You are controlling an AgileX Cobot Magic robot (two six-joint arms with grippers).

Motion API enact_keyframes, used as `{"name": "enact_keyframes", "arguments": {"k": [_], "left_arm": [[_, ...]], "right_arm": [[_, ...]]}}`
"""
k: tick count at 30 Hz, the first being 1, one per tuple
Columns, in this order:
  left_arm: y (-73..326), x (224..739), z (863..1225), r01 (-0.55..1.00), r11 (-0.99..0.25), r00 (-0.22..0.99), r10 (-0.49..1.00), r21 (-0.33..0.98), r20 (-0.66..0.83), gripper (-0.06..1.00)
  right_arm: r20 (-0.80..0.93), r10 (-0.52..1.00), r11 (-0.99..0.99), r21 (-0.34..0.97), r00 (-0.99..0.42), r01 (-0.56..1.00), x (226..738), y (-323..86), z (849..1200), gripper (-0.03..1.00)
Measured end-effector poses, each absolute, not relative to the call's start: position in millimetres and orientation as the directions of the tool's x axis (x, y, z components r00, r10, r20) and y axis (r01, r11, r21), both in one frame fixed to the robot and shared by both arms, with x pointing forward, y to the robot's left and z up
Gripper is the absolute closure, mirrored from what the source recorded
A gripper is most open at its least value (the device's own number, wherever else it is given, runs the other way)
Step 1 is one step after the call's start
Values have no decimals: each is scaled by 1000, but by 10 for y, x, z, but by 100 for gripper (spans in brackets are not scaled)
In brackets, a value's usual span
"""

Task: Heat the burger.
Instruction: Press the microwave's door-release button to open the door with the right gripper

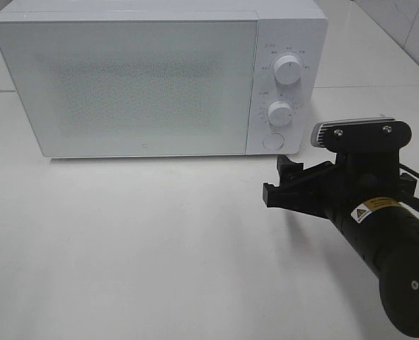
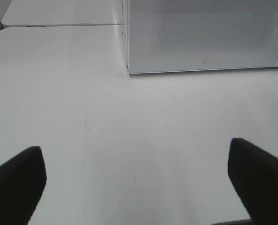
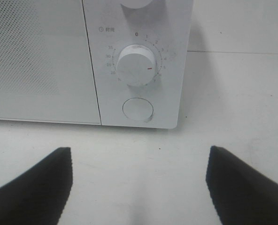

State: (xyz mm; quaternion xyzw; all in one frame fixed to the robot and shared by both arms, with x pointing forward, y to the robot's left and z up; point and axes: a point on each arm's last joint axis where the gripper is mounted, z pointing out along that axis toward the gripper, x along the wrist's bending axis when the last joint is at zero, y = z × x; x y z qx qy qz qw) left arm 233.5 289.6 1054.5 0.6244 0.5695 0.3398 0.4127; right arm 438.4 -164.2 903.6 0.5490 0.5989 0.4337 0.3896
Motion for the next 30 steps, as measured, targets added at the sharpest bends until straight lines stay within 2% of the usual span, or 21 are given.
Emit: {"name": "enact_keyframes", "arguments": {"k": [6, 7, 8, 10, 11, 12, 13, 15, 16, 18, 19, 20, 21, 22, 23, 24, 25, 27, 29, 30], "left_arm": [[2896, 2335, 10545, 431, -11, 120, 992, 902, -46, -5], [2896, 2335, 10545, 431, -11, 120, 992, 902, -46, -5], [2896, 2335, 10545, 431, -11, 120, 992, 902, -46, -5], [2896, 2335, 10545, 431, -11, 120, 992, 902, -46, -5], [2896, 2335, 10545, 431, -11, 120, 992, 902, -46, -5], [2896, 2335, 10545, 431, -11, 120, 992, 902, -46, -5], [2896, 2335, 10545, 431, -11, 120, 992, 902, -46, -5], [2896, 2335, 10545, 431, -11, 120, 992, 902, -46, -5], [2896, 2335, 10545, 431, -11, 120, 992, 902, -46, -5], [2896, 2335, 10545, 431, -11, 120, 992, 902, -46, -5], [2896, 2335, 10545, 431, -11, 120, 992, 902, -46, -5], [2896, 2335, 10545, 431, -11, 120, 992, 902, -46, -5], [2896, 2335, 10545, 431, -11, 120, 992, 902, -46, -5], [2896, 2335, 10545, 431, -11, 120, 992, 902, -46, -5], [2896, 2335, 10545, 431, -11, 120, 992, 902, -46, -5], [2896, 2335, 10545, 431, -11, 120, 992, 902, -46, -5], [2896, 2335, 10545, 431, -11, 120, 992, 902, -46, -5], [2896, 2335, 10545, 431, -11, 120, 992, 902, -46, -5], [2896, 2335, 10545, 431, -11, 120, 992, 902, -46, -5], [2896, 2335, 10545, 431, -11, 120, 992, 902, -46, -5]], "right_arm": [[194, 981, -171, 920, -30, 353, 4376, -1636, 9018, 25], [269, 963, -252, 901, -1, 354, 4376, -1636, 9018, 28], [269, 963, -252, 901, -1, 354, 4376, -1636, 9018, 28], [417, 907, -409, 842, 58, 350, 4376, -1636, 9017, 33], [417, 907, -409, 842, 58, 350, 4376, -1636, 9017, 33], [533, 839, -536, 771, 110, 343, 4374, -1635, 9012, 38], [533, 839, -536, 771, 110, 343, 4374, -1635, 9012, 38], [680, 709, -698, 635, 188, 332, 4366, -1628, 8994, 46], [680, 709, -698, 635, 188, 332, 4366, -1628, 8994, 46], [811, 531, -836, 451, 247, 313, 4359, -1594, 8989, 55], [811, 531, -836, 451, 247, 313, 4359, -1594, 8989, 55], [837, 483, -861, 402, 257, 310, 4357, -1582, 8990, 63], [837, 483, -861, 402, 257, 310, 4357, -1582, 8990, 63], [877, 393, -902, 310, 278, 299, 4355, -1564, 8993, 71], [894, 341, -922, 257, 291, 289, 4354, -1557, 8994, 74], [894, 341, -922, 257, 291, 289, 4354, -1557, 8994, 74], [916, 251, -948, 168, 313, 270, 4352, -1547, 8996, 80], [922, 217, -956, 134, 322, 261, 4352, -1544, 8996, 82], [931, 103, -975, 24, 349, 223, 4352, -1543, 8997, 91], [931, 103, -975, 24, 349, 223, 4352, -1543, 8997, 91]]}}
